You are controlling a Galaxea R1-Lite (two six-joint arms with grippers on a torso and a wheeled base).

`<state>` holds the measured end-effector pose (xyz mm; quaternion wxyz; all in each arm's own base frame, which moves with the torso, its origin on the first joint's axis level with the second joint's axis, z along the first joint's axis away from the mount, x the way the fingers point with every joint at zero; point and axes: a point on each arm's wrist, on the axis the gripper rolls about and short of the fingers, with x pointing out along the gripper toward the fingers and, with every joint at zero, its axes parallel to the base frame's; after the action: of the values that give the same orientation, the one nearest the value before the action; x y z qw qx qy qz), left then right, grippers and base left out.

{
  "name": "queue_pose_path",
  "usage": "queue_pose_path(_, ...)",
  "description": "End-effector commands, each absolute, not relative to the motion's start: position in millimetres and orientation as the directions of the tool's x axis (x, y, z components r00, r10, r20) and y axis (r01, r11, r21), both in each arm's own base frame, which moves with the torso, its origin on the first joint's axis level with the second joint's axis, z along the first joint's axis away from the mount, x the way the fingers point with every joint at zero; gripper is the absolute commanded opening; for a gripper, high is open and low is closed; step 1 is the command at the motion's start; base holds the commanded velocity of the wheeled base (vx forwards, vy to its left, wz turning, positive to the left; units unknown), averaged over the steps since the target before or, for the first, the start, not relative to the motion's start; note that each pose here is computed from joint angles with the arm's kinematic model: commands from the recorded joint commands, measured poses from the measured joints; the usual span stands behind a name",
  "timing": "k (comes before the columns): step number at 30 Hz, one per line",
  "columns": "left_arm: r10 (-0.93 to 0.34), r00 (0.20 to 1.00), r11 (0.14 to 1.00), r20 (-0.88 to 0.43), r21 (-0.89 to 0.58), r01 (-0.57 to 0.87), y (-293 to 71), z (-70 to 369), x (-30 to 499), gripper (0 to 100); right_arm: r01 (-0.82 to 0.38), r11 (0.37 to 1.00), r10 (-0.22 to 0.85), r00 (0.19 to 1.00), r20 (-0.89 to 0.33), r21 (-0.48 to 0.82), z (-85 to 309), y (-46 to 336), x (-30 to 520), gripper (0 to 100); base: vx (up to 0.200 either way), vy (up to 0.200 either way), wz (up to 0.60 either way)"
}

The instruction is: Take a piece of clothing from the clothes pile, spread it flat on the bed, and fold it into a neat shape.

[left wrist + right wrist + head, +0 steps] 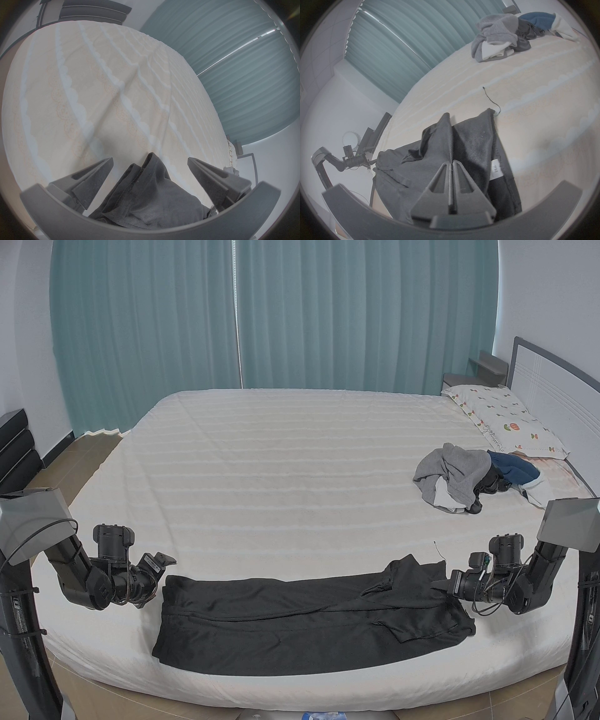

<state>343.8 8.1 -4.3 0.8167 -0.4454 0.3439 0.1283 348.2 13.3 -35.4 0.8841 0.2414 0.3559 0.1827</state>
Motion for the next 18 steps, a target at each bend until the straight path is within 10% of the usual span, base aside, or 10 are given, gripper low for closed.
queue_pose_path(1, -0.096, 0.729, 0.570, -0.678, -0.638, -0.518, 8.4, -5.3, 343.8, 100, -0.171, 0.815, 0.498, 0.694, -0.520, 0.553, -31.1, 8.7, 337.7, 0, 0.000, 0.000, 0.00)
queue_pose_path(18, -0.096, 0.726, 0.573, -0.681, -0.634, -0.520, 8.4, -6.0, 342.7, 100, -0.236, 0.858, 0.485, 0.666, -0.567, 0.457, -43.4, 1.6, 319.2, 0, 0.000, 0.000, 0.00)
